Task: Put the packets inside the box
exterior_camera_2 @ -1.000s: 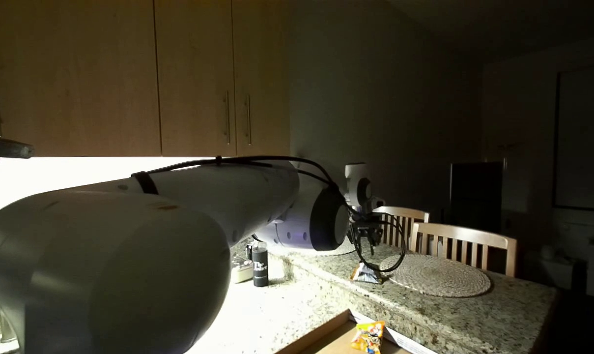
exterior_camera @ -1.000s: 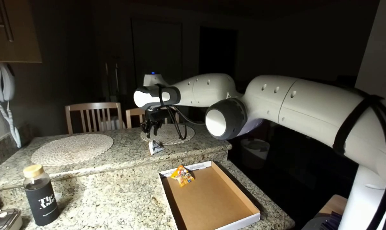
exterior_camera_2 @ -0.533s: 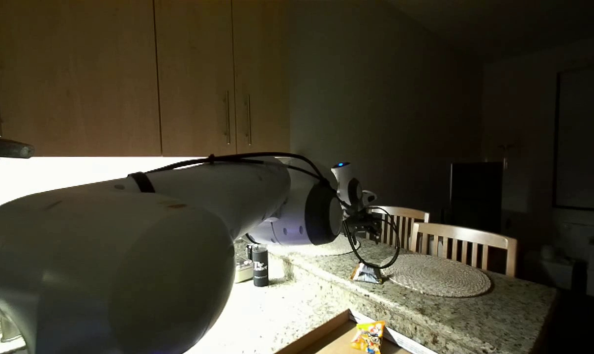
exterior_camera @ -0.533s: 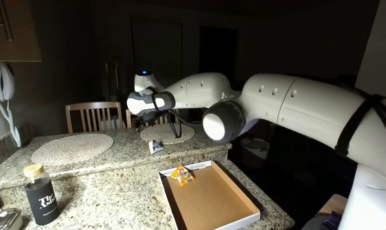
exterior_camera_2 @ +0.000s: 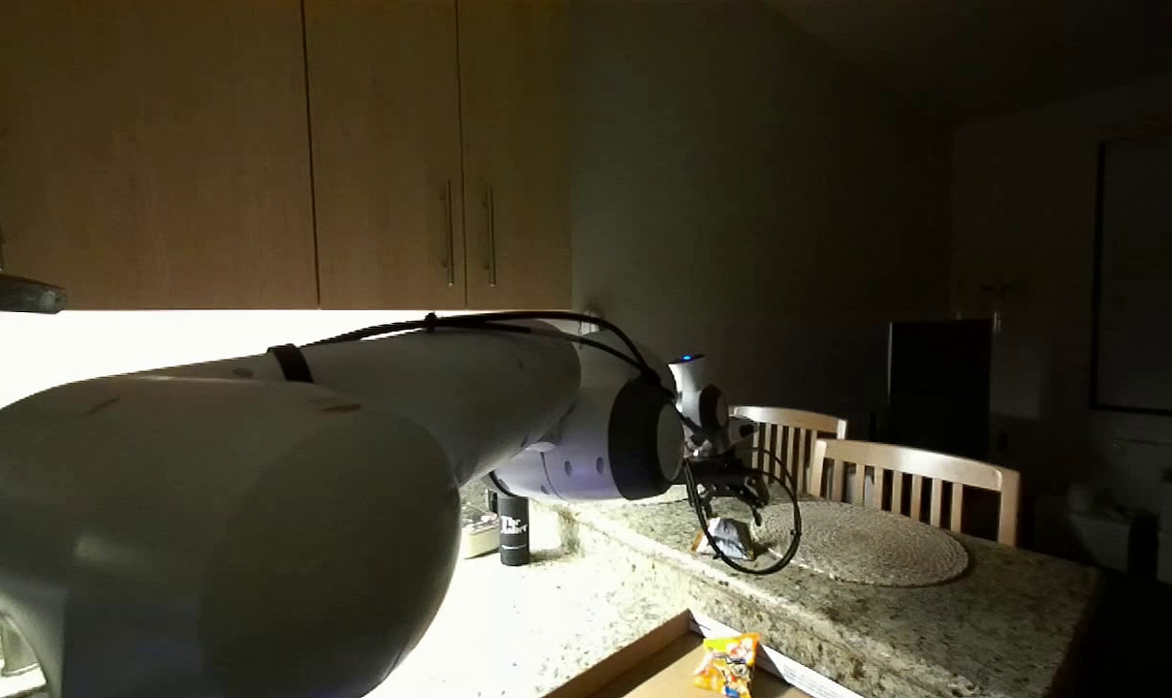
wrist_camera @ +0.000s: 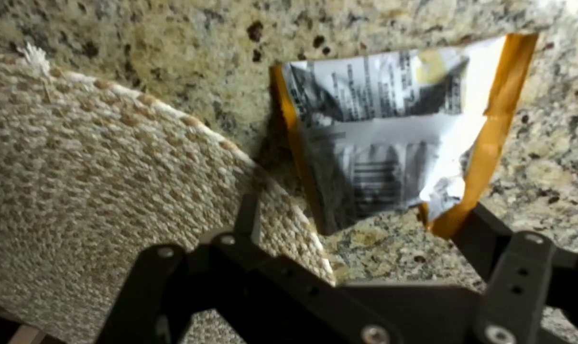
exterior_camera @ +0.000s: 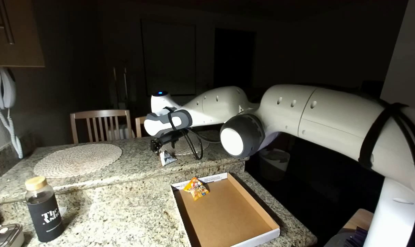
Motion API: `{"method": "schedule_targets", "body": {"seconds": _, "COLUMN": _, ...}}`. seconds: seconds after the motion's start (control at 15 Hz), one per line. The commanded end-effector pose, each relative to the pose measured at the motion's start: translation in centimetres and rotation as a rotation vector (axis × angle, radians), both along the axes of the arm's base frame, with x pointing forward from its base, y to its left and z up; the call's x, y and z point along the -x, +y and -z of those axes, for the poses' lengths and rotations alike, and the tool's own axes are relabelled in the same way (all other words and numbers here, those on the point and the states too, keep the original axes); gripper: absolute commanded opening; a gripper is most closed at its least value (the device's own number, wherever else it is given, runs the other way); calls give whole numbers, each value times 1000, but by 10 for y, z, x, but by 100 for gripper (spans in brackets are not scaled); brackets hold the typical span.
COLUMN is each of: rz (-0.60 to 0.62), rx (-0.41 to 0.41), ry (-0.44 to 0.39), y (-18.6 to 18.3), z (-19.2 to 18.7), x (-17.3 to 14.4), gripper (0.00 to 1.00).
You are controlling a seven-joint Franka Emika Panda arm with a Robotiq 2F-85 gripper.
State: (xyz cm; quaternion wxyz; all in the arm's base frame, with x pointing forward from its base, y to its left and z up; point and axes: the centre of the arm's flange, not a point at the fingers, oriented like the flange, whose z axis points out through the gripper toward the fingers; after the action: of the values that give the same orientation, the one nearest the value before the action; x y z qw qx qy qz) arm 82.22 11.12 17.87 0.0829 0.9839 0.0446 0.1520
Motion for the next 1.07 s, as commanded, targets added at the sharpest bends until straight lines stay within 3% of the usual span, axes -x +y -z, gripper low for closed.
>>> {"method": "schedule_targets", "body": {"seconds": 0.0, "rz": 59, "rx": -17, "ry": 63, "y": 2, "z": 23, "x": -65, "gripper": 100}}
{"method": "schedule_targets", "body": {"seconds": 0.13, "rz": 66, "rx": -19, "ry": 139, "y": -3, "z": 36, "x": -54, "gripper": 100}}
{"method": "schedule_targets", "body": {"seconds": 0.2, "rz": 71, "rx": -22, "ry": 199, "y": -7, "z": 42, "x": -46, "gripper": 83}}
{"method": "schedule_targets", "body": {"seconds": 0.33, "rz": 111, "rx": -38, "ry": 282, "y": -18, "z": 48, "x": -32, "gripper": 67}}
{"method": "schedule_targets", "body": {"seconds": 0.6, "rz": 194, "rx": -104, "ry": 286, "y": -41, "z": 25, "x": -1, "gripper": 40}}
{"method": "schedule_targets", "body": {"seconds": 0.87, "rz": 353, "rx": -182, "ry": 223, "y": -67, "z": -6, "x": 39, "gripper": 13}}
{"method": "schedule_targets", "body": {"seconds": 1.0, "rz": 357, "rx": -246, "ry": 240, "y": -70, "z": -19, "x": 61, "gripper": 4}}
